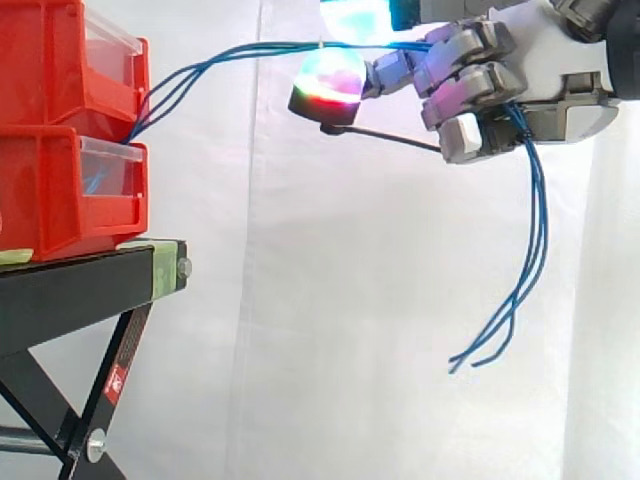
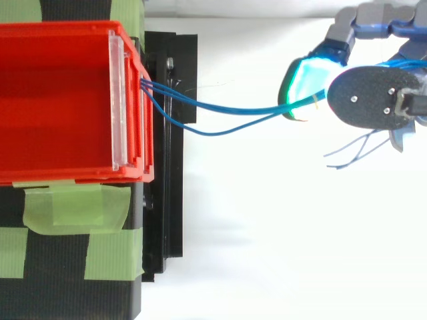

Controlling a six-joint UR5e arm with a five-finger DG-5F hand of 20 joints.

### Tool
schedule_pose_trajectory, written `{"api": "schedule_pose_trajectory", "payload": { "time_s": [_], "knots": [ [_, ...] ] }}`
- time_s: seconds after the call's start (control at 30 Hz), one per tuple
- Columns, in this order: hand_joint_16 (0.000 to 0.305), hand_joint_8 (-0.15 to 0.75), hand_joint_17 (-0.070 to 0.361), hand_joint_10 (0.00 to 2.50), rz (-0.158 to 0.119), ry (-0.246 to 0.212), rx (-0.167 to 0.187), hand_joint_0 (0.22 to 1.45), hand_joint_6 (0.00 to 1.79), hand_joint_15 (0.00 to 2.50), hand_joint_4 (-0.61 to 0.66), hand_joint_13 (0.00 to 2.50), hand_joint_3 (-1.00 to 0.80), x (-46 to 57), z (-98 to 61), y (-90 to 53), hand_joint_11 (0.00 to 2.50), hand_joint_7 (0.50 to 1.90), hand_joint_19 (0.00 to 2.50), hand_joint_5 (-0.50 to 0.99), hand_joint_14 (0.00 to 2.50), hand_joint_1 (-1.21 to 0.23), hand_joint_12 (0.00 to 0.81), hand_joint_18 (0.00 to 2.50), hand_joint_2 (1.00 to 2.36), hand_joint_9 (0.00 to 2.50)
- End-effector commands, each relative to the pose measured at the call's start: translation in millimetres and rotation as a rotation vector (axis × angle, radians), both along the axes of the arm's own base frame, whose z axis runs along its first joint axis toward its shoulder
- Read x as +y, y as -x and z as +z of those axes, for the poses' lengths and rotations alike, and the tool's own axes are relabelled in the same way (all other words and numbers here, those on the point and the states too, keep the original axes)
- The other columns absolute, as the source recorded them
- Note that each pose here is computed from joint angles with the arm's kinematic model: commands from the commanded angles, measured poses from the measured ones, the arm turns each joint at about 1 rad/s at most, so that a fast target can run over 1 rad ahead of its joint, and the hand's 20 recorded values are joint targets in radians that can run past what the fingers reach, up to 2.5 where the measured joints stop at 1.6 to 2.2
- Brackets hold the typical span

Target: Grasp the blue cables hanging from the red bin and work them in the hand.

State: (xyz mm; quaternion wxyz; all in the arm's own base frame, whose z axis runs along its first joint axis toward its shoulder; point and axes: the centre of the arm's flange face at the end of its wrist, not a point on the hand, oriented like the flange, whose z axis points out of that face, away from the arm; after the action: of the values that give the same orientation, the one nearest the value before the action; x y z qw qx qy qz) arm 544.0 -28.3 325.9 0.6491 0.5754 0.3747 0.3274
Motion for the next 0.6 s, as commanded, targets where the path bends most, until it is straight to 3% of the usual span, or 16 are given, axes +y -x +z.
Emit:
{"api": "schedule_pose_trajectory", "payload": {
  "time_s": [0.0,0.03,0.17,0.27,0.33,0.4,0.43,0.47,0.53,0.57],
  "knots": [
    [0.219,0.524,0.164,2.5,-0.005,0.012,-0.007,0.94,0.0,2.13,0.3,1.89,0.04,0.2,1.4,-1.5,2.5,1.35,0.63,0.46,2.5,-0.57,0.677,2.22,1.01,1.53],
    [0.233,0.54,0.175,2.5,-0.008,0.013,-0.006,0.93,0.0,2.17,0.32,1.86,0.08,0.0,1.3,-1.4,2.5,1.34,0.6,0.47,2.5,-0.57,0.69,2.19,1.0,1.43],
    [0.254,0.576,0.19,2.5,-0.015,0.011,-0.006,0.8,0.01,2.16,0.35,1.78,-0.06,-1.4,1.3,-1.0,2.5,1.27,0.49,0.43,2.5,-0.58,0.688,2.11,1.26,1.22],
    [0.251,0.59,0.188,2.5,-0.015,0.01,-0.007,0.85,0.01,2.14,0.38,1.75,-0.01,-0.7,1.3,-1.0,2.5,1.25,0.45,0.38,2.5,-0.65,0.679,2.07,1.03,1.12],
    [0.246,0.59,0.184,2.5,-0.015,0.008,-0.006,0.86,0.01,2.03,0.35,1.73,0.15,-0.8,1.1,-0.7,2.5,1.26,0.47,0.37,2.5,-0.66,0.671,2.05,1.15,1.08],
    [0.235,0.57,0.176,2.5,-0.016,0.007,-0.007,0.89,0.0,2.02,0.35,1.73,0.2,-1.6,1.1,-0.7,2.5,1.27,0.5,0.36,2.5,-0.66,0.672,2.03,1.15,1.08],
    [0.233,0.566,0.175,2.5,-0.016,0.007,-0.007,0.91,0.01,2.0,0.35,1.74,0.18,-1.6,1.1,-0.7,2.5,1.27,0.49,0.36,2.5,-0.64,0.672,2.03,1.12,1.09],
    [0.229,0.557,0.171,2.5,-0.016,0.008,-0.005,0.95,0.01,2.02,0.33,1.73,0.15,-1.7,0.9,-0.5,2.5,1.27,0.53,0.36,2.5,-0.63,0.685,2.0,1.0,1.09],
    [0.221,0.562,0.166,2.5,-0.016,0.007,-0.003,0.94,0.01,2.02,0.32,1.71,-0.04,-1.7,0.7,-0.3,2.5,1.27,0.56,0.34,2.5,-0.58,0.704,1.94,1.01,1.07],
    [0.073,0.534,0.165,2.5,-0.016,0.008,-0.002,0.95,0.01,2.01,0.3,1.67,0.02,-1.8,0.6,-0.1,2.5,1.26,0.58,0.33,2.5,-0.57,0.709,1.87,1.01,0.99]
  ]
}}
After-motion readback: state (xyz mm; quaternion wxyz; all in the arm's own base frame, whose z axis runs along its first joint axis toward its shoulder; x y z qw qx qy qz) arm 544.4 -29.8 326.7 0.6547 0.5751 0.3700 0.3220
